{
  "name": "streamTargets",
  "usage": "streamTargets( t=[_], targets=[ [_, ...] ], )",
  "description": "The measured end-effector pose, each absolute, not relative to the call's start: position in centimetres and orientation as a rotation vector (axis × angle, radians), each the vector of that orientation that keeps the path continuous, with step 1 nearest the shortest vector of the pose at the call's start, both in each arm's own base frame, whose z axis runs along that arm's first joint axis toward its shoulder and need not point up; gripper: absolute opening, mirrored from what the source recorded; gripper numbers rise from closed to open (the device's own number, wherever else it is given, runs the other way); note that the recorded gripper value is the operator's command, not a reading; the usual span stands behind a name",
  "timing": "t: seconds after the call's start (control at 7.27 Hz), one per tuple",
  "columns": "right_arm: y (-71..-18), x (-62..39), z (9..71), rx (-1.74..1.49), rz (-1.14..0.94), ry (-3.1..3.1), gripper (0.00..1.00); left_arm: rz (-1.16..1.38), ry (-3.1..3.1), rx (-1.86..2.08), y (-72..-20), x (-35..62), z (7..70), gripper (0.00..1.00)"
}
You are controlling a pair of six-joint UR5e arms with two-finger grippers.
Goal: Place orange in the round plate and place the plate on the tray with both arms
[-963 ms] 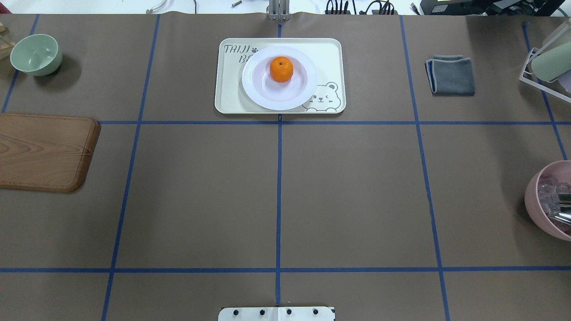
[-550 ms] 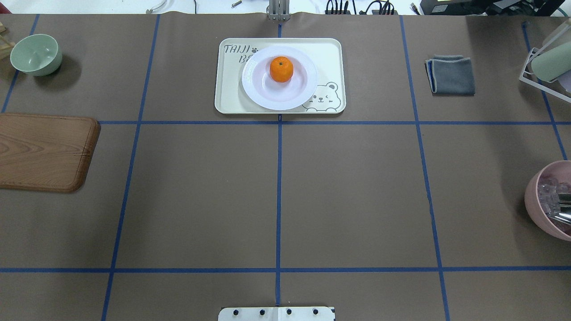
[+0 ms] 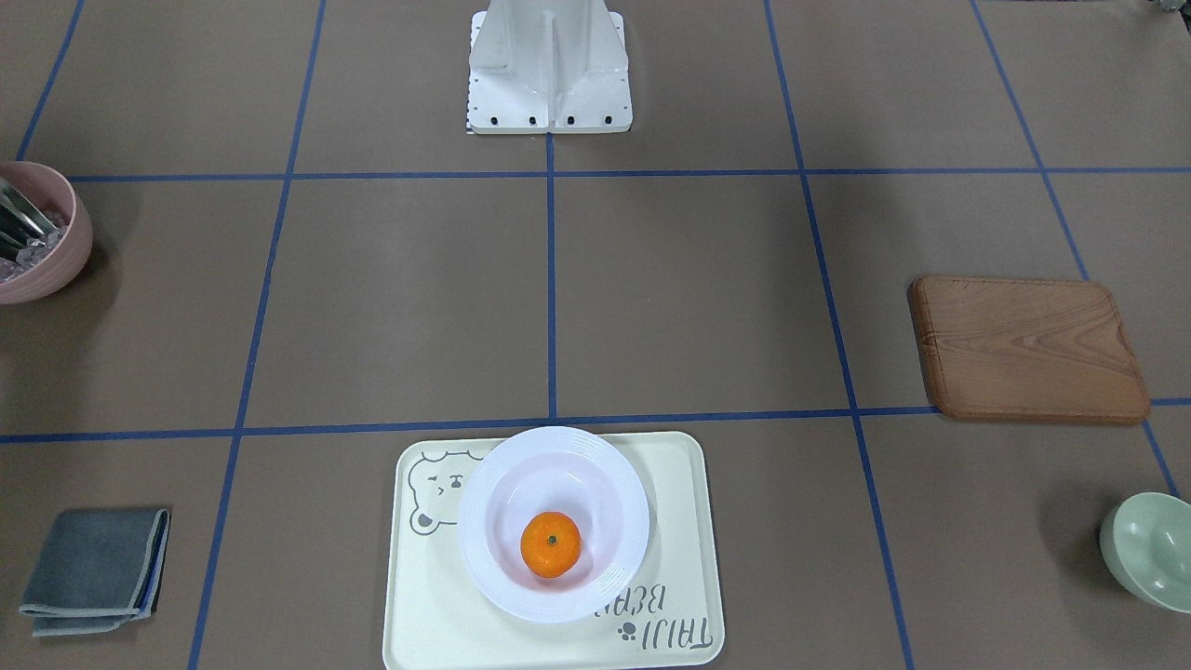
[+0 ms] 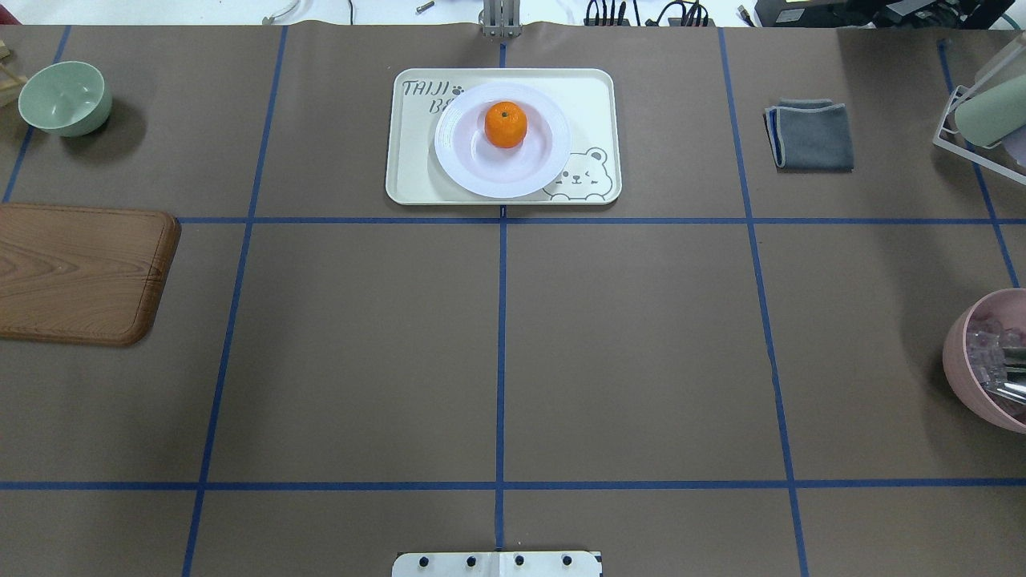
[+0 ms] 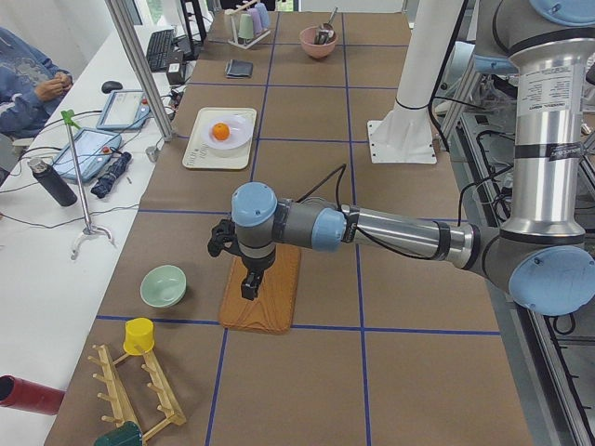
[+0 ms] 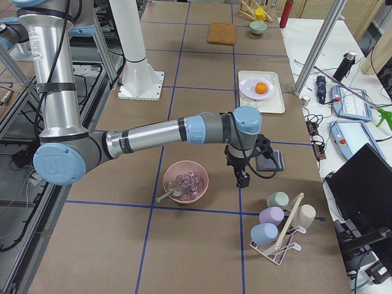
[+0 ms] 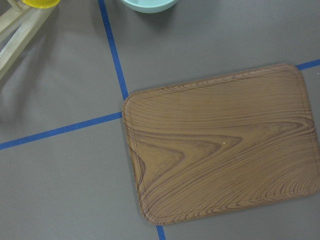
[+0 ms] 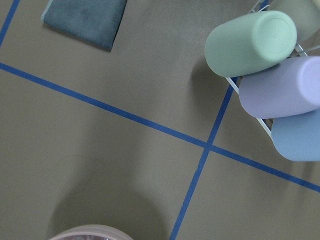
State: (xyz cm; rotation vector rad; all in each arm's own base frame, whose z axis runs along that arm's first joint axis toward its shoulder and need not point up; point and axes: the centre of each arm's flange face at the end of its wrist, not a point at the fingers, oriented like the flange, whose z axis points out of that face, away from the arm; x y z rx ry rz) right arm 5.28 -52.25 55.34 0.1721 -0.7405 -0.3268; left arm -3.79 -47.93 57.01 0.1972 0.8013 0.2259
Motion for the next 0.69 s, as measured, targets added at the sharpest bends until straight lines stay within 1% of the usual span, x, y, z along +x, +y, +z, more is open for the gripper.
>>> streamTargets(
  t=[0.41, 0.69],
  targets=[
    [-50.8, 5.3, 56.7, 0.149, -0.320, -0.735, 1.00, 0.234, 0.803, 0.213, -48.2, -3.7, 56.2, 0.98],
    [-50.8, 5.1, 57.0, 0.138, -0.331, -0.687, 1.00, 0.234, 0.805, 0.216, -48.2, -3.8, 56.0, 0.98]
  ],
)
